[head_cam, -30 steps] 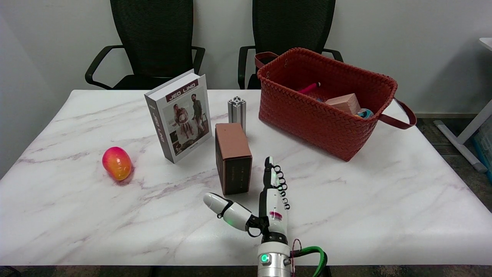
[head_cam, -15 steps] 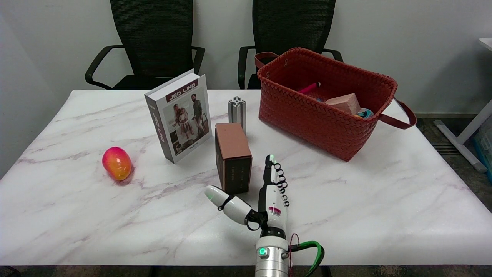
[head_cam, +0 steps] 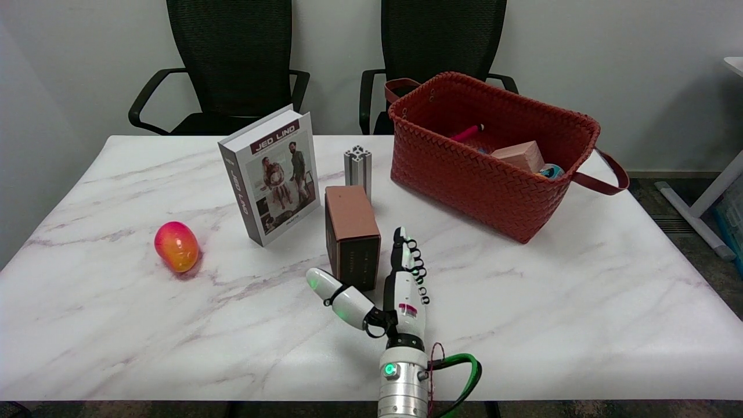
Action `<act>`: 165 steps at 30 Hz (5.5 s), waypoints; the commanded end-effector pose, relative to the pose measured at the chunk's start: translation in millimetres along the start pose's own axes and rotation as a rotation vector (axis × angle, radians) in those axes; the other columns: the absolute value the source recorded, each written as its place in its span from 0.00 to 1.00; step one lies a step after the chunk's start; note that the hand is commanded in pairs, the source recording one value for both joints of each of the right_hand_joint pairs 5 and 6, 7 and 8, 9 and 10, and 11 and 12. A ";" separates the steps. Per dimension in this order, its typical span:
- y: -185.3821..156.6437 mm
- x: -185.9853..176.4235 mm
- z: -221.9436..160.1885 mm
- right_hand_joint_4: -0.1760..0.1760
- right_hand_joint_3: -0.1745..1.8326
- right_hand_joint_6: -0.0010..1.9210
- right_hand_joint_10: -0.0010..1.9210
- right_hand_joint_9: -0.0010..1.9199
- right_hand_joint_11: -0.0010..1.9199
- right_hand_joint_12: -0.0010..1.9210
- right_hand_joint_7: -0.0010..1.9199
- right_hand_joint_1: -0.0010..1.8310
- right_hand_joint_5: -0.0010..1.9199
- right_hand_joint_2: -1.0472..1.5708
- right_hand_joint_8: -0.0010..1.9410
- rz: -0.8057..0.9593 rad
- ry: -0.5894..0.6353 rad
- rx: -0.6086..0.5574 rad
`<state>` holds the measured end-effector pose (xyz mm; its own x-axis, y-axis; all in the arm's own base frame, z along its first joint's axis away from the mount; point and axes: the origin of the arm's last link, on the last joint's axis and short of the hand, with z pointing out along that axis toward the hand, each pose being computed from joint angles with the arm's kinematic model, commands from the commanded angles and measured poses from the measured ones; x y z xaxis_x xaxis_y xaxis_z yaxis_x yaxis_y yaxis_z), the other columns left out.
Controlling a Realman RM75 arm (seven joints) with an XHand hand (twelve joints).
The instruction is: Pick up the brown paper box.
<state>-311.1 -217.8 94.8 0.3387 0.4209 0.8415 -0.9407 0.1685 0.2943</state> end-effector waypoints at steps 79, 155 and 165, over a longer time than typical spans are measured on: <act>-1.4 -23.0 44.5 0.50 0.15 0.00 0.00 0.00 0.00 0.00 0.00 0.50 0.00 0.68 0.00 0.134 0.010 -0.014; -12.3 -23.4 59.0 0.50 0.12 0.72 0.45 0.45 0.44 0.44 0.52 0.50 0.72 0.81 0.51 0.202 0.063 0.047; -21.4 -17.4 61.9 0.50 0.12 0.71 0.45 0.45 0.51 0.51 0.52 0.53 0.71 0.82 0.52 0.200 0.097 0.101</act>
<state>-311.8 -280.1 97.6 0.1458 0.4931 0.8577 -0.9890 0.0503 0.1392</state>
